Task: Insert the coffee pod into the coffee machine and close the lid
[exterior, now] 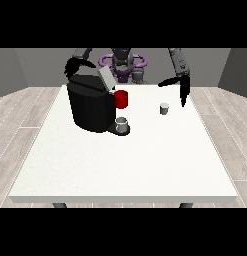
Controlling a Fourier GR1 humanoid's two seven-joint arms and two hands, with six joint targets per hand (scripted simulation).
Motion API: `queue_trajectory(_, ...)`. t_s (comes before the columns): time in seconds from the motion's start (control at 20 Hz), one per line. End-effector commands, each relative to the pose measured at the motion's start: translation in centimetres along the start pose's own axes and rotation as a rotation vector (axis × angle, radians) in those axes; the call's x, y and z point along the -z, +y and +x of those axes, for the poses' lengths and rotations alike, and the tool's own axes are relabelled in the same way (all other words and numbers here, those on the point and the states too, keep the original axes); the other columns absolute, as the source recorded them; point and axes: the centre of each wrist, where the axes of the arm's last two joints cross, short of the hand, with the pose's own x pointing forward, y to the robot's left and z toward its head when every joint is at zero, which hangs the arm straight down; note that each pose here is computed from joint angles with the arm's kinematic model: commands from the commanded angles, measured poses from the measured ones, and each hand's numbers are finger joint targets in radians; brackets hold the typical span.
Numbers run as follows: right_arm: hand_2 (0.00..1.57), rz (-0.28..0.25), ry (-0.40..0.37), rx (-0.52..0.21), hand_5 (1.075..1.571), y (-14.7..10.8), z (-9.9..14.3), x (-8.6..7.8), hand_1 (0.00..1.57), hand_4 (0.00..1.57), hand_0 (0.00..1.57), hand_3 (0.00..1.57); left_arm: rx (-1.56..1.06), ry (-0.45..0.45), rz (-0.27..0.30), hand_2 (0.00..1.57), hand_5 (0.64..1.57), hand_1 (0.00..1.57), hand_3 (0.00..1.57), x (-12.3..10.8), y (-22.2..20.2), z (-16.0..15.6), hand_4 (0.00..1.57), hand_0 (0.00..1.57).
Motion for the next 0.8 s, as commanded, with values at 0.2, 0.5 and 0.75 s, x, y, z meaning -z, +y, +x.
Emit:
queue_trajectory(0.2,0.0,-0.031,0.046,-0.001,1.571,0.0,-0.7,2.4,0.0,0.34,0.0,0.0,0.1,0.06,-0.093,0.0,1.571,0.0,0.0,2.2,-2.5,0.3,0.0,0.0)
queue_trajectory(0.5,0.0,-0.041,0.088,-0.027,1.571,1.2,-0.2,3.3,0.0,0.39,0.0,0.0,0.206,0.041,-0.104,0.46,1.571,0.0,0.0,2.8,-3.6,-0.6,0.0,0.0)
queue_trajectory(0.75,0.0,-0.067,0.156,-0.064,1.571,-0.6,-1.3,3.4,0.0,0.42,0.0,0.0,0.238,0.175,-0.087,0.78,1.571,0.7,0.43,3.6,-3.3,-0.4,0.0,0.7)
